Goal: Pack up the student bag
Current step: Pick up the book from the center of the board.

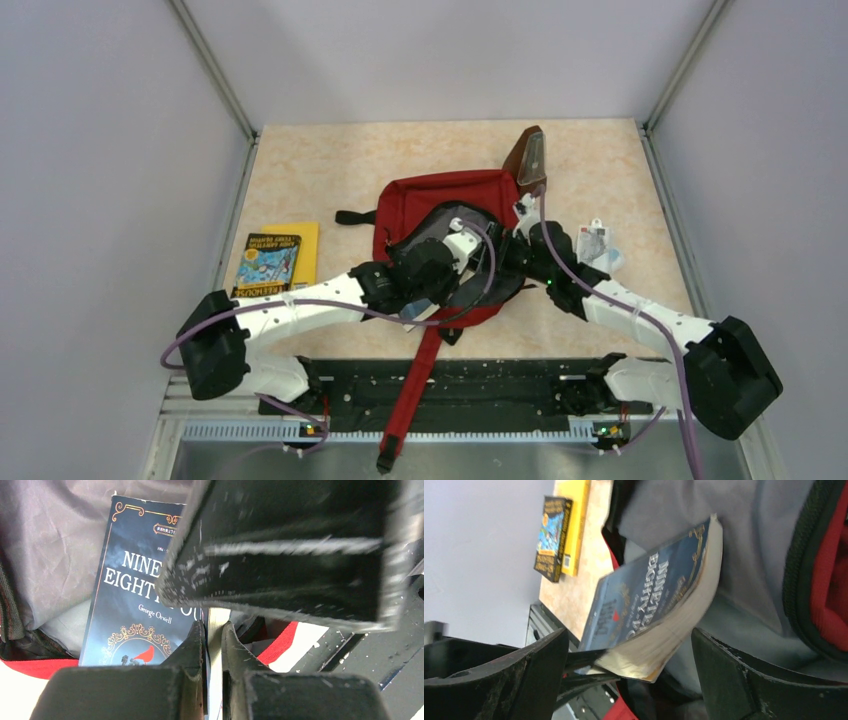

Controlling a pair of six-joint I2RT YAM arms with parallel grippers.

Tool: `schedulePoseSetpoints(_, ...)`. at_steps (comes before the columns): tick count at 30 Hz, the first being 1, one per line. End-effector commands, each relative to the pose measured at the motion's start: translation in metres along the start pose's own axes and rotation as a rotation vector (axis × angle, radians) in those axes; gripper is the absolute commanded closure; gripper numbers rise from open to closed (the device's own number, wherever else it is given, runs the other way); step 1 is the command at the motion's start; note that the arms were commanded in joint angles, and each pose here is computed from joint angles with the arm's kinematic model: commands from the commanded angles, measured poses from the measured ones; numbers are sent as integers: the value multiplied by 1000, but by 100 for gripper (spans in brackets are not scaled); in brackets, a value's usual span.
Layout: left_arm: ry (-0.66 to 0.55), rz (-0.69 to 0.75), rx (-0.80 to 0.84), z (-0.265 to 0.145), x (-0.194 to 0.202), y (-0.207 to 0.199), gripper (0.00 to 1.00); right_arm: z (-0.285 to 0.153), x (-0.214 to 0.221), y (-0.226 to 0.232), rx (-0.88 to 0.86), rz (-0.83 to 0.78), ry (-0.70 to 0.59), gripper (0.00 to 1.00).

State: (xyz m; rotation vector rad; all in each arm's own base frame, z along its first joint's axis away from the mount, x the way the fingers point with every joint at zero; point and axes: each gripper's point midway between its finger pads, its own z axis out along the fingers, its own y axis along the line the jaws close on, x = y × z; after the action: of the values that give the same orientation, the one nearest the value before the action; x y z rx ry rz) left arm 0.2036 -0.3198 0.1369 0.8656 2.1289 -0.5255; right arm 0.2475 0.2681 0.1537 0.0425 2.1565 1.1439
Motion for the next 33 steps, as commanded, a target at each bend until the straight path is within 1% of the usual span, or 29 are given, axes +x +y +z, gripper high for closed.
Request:
schedulePoseSetpoints(1,-220,20,45,-2,-57,-28,100,-3,27,-6,9,42,61,12)
schedulePoseSetpoints(5,-245,40,-1,-1,-59,-30,100,-5,28,-12,19,61,41,15)
schedulePoseSetpoints(7,-257,52,30,-2,-60,-39,100,-4,27,-13,20,67,32,17)
schedulePoseSetpoints(9,-246,68,75,-2,-57,-48,100,-4,26,-12,18,66,21,21)
schedulePoseSetpoints(10,-239,74,90,-1,-55,-51,100,-4,24,-11,12,63,12,26)
schedulePoseSetpoints(12,-231,85,113,0,-52,-57,100,-4,19,-9,6,64,-10,39)
schedulePoseSetpoints(13,-226,87,118,0,-51,-58,100,-5,17,-8,4,65,-22,42)
schedulePoseSetpoints(14,-217,90,113,0,-49,-57,100,-7,13,-7,4,68,-44,52)
schedulePoseSetpoints(16,-210,83,69,-1,-48,-49,98,-14,4,-3,-16,83,-105,78)
schedulePoseSetpoints(17,-212,74,39,-2,-49,-44,87,-19,-4,1,-35,89,-148,89)
schedulePoseSetpoints(18,-220,69,14,-4,-50,-39,71,-27,-14,11,-71,92,-204,99)
schedulePoseSetpoints(19,-237,63,-5,-7,-54,-35,54,-34,-22,16,-90,93,-244,100)
schedulePoseSetpoints(20,-256,49,-39,-11,-57,-29,40,-41,-30,22,-108,88,-282,100)
schedulePoseSetpoints(21,-282,39,-62,-16,-62,-24,33,-47,-37,27,-118,75,-311,100)
schedulePoseSetpoints(23,-326,49,-119,-24,-71,-12,24,-57,-50,34,-107,35,-355,100)
schedulePoseSetpoints(25,-346,69,-177,-31,-79,1,19,-66,-63,35,-63,-17,-398,100)
schedulePoseSetpoints(27,-355,68,-221,-37,-89,19,17,-76,-76,35,-19,-67,-430,100)
schedulePoseSetpoints(32,-382,-28,-238,-40,-114,76,17,-105,-107,36,36,-126,-511,100)
schedulePoseSetpoints(33,-385,-46,-240,-39,-118,87,15,-110,-108,33,46,-127,-514,100)
